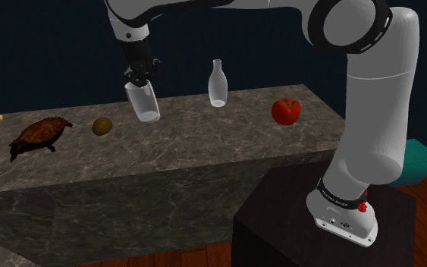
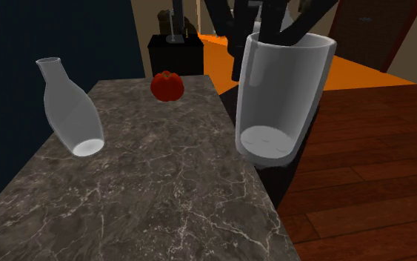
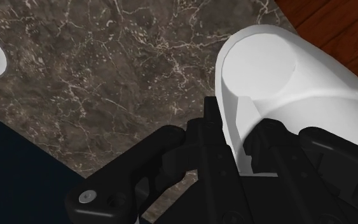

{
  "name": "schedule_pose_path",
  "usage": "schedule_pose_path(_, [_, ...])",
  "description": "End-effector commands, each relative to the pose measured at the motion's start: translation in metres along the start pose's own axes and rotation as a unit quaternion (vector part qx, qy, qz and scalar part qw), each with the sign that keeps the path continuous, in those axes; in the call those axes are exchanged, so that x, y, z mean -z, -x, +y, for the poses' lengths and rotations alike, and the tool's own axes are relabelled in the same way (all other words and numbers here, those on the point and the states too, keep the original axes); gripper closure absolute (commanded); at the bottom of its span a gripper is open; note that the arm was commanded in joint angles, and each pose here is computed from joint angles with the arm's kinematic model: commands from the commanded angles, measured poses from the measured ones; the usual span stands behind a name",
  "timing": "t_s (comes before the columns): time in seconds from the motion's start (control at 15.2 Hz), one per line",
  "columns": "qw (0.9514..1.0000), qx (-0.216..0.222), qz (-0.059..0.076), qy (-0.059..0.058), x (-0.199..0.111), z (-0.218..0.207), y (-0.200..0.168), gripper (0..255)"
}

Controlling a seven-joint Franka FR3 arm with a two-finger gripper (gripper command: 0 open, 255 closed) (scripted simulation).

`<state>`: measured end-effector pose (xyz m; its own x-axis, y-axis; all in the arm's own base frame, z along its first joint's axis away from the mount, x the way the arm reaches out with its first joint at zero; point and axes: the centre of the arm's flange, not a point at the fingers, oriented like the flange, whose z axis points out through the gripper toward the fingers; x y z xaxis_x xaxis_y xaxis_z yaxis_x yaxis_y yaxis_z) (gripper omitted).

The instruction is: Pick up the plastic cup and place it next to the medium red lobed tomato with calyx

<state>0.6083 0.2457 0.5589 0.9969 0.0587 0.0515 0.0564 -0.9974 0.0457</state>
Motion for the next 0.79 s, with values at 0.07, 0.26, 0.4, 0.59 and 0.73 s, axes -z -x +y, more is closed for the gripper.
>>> schedule_pose_path(0.07, [1.0000, 0.000, 0.000, 0.000, 0.016, 0.000, -0.001, 255])
schedule_pose_path(0.26, [1.0000, 0.000, 0.000, 0.000, 0.016, 0.025, 0.007, 255])
schedule_pose_path(0.4, [1.0000, 0.000, 0.000, 0.000, 0.015, 0.051, 0.015, 255])
schedule_pose_path(0.59, [1.0000, 0.000, 0.000, 0.000, 0.014, 0.088, 0.027, 255])
schedule_pose_path(0.73, [1.0000, 0.000, 0.000, 0.000, 0.014, 0.113, 0.035, 255])
